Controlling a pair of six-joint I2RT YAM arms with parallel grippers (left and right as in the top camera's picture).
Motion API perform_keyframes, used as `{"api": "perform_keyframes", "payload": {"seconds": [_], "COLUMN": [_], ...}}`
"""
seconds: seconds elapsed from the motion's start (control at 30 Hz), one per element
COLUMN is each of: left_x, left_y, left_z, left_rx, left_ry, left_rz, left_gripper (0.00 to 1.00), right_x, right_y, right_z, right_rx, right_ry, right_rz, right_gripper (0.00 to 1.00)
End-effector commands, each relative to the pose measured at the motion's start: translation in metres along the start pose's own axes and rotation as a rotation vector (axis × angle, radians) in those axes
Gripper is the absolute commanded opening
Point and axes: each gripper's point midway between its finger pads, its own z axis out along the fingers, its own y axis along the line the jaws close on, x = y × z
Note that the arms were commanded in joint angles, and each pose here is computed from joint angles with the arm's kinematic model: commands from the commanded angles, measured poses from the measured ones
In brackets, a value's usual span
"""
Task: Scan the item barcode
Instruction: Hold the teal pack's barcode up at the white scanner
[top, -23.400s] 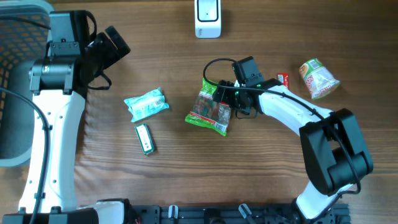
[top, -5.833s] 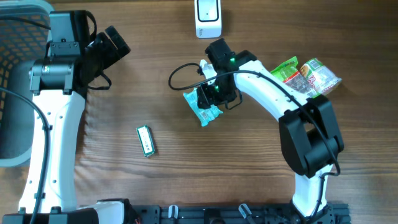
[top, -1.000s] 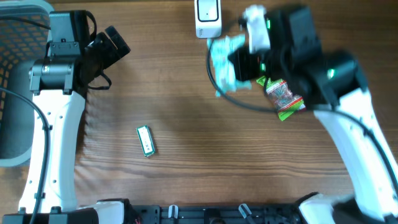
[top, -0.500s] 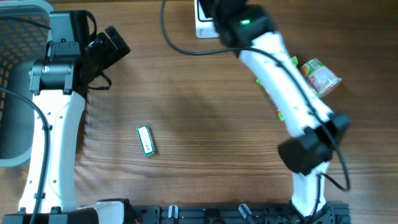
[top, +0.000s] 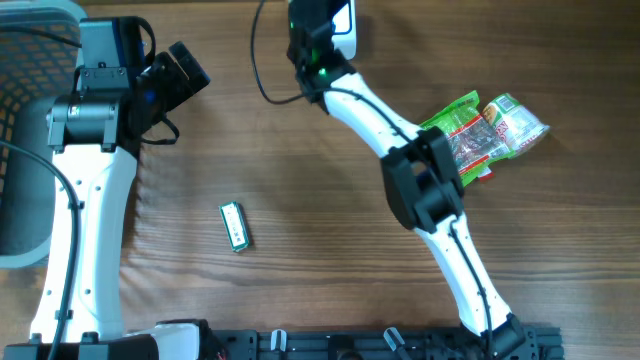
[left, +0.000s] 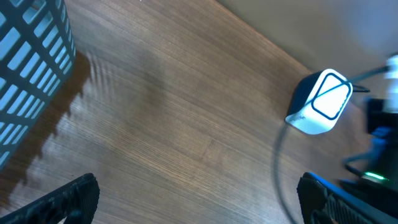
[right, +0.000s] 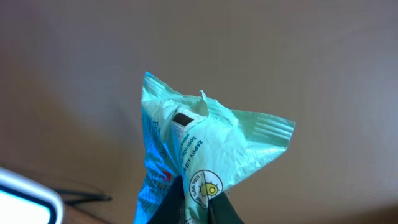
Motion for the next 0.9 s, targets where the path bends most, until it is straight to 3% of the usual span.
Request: {"api": "perform_keyframes", "payload": {"seconds": [0.0, 0.2, 0.43, 0.73, 0.87], "left_x": [-0.007, -0.007, -0.007, -0.007, -0.007], "left_y": [-0.003, -0.003, -0.003, -0.003, -0.003], "left_z": [-0.01, -0.01, -0.01, -0.01, -0.01], "left_rx": [0.019, 0.019, 0.019, 0.019, 0.019], "left_ry": [-0.029, -0.029, -0.029, -0.029, -0.029], "left_rz": [0.014, 0.014, 0.014, 0.014, 0.014], "left_gripper": [1.0, 1.0, 1.0, 1.0, 1.0], "right_x": [0.005, 0.009, -0.002, 0.017, 0.014], "right_y": [0.039, 0.068, 0.085, 0.121, 0.122], "right_z": [0.001, -0.004, -0.021, -0.028, -0.029], "right_rx": [-0.021, -0.071, -0.126, -0.245, -0.257], "right_ry": [-0.033, -0.03, -0.034, 0.066, 0.053], "right_rz": [-0.154, 0.062, 0.128, 0.319, 0.32], "right_gripper": [0.04, 0.04, 0.04, 0.04, 0.04]}}
